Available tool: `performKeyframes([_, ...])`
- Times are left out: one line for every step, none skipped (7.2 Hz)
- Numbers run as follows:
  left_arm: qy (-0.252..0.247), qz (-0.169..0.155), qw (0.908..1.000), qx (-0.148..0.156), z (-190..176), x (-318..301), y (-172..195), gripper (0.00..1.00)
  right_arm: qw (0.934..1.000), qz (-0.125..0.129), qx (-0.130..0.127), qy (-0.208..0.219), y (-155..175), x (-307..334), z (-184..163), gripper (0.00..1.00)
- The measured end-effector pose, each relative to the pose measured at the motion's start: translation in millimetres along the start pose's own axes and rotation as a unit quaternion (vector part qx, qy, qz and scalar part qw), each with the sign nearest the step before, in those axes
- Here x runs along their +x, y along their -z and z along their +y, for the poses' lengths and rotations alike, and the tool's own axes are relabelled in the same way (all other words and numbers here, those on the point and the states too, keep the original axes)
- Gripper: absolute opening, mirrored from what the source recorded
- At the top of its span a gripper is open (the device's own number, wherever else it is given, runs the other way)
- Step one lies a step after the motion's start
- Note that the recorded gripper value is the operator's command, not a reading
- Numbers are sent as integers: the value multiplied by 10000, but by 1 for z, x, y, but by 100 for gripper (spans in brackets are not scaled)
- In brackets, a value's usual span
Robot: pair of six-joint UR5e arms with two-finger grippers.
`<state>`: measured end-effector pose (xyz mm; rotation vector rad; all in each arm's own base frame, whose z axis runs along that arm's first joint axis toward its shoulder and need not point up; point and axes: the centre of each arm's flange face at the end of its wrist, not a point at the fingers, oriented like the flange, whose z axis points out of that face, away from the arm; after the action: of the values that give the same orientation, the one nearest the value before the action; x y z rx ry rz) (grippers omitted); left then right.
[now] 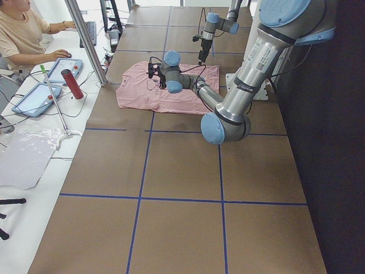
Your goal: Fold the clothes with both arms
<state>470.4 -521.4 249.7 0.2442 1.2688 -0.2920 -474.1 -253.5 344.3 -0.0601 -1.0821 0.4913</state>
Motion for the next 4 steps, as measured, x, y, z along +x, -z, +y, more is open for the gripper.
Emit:
performKeyframes([3, -4, 10000, -4, 0, -1, 0, 77, 9994, 263, -6, -205, 2, 3, 22, 70])
performKeyframes([5, -9, 10000, -5, 0, -1, 0, 77, 9981, 539, -8, -310, 7, 6, 40, 70])
performKeyframes([8, -16, 10000, -7, 0, -2, -1, 77, 9963, 758, -4, -394, 8, 11, 56, 70])
performKeyframes([8, -20, 10000, -11, 0, -2, -1, 77, 9950, 857, 62, -508, 6, 17, 70, 71])
